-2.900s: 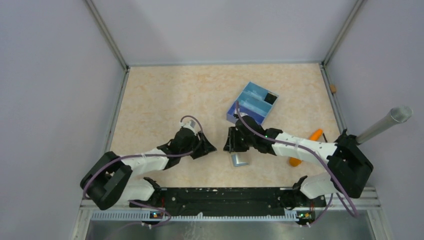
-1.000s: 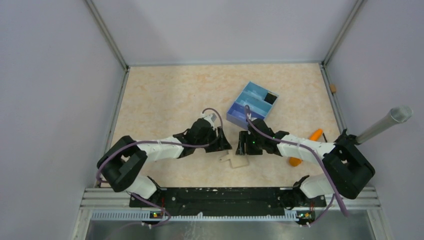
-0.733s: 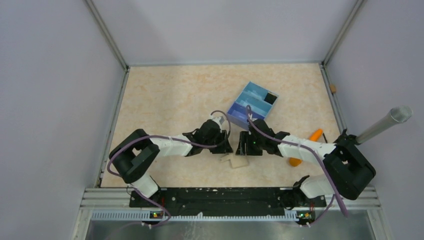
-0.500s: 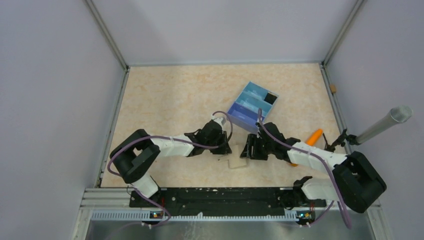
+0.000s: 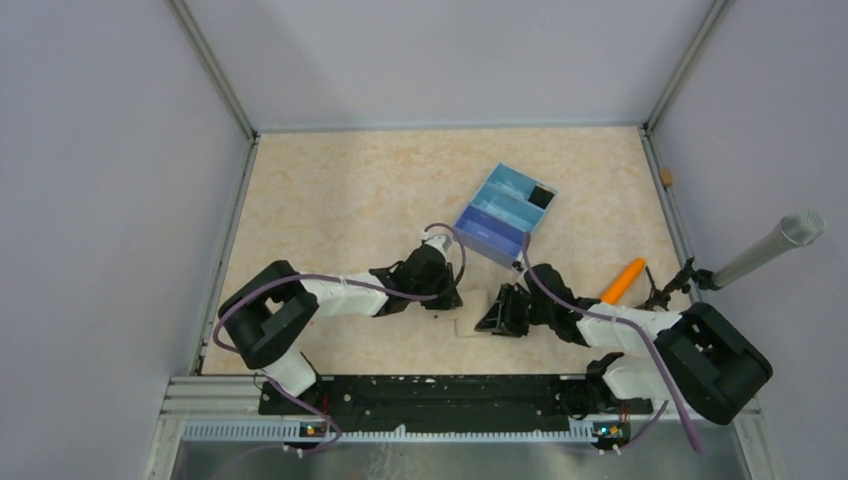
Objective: Put the credit cards into the card holder
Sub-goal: Turn over the card holder at the center of the board.
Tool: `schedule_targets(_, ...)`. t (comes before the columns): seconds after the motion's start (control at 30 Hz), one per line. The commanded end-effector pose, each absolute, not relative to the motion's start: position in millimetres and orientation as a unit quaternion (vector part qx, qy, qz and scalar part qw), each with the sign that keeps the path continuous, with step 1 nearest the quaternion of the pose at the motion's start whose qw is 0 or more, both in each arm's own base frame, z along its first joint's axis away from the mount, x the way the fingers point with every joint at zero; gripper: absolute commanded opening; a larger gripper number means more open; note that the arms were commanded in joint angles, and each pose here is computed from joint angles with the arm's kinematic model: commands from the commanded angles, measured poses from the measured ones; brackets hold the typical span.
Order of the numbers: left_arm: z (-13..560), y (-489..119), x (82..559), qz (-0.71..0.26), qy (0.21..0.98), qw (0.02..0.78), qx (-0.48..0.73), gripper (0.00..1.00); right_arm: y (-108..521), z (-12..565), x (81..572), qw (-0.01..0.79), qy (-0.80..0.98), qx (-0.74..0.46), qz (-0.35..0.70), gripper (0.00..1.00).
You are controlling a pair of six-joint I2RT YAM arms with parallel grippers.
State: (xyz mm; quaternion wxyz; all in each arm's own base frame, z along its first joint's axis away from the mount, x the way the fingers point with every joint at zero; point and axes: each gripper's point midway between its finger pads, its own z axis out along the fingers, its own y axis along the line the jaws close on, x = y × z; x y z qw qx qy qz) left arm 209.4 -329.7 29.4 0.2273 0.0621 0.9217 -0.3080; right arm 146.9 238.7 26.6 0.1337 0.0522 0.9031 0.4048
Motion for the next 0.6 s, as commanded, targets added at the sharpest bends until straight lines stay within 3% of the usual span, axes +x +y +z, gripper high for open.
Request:
schedule_targets(0.0, 9.4, -304.4, 200.1, -0.263, 0.937, 0.223, 0.047, 0.20, 252.7, 36.9, 164.9, 0.170, 0.889, 0.054, 0.422, 0.22)
schedule_targets(0.1, 22.9, -305.0, 203.2, -0.278, 0.930, 0.239, 0.031, 0.23, 248.0, 44.3, 179.8, 0.210, 0.889, 0.057, 0.403, 0.00)
schedule_targets(0.3, 97.8, -293.5, 229.8, -0.266, 0.911, 0.315, -0.015, 0.60, 237.0, 88.1, 209.5, 0.291, 0.900, -0.006, 0.326, 0.00)
schedule_targets(0.43, 166.2, -293.2, 248.8, -0.286, 0.881, 0.375, -0.040, 0.70, 235.7, 116.9, 227.6, 0.345, 0.901, -0.062, 0.255, 0.00)
schedule_targets(0.57, 209.8, -306.8, 257.0, -0.339, 0.854, 0.389, -0.064, 0.78, 243.5, 146.7, 244.2, 0.406, 0.886, -0.084, 0.206, 0.00)
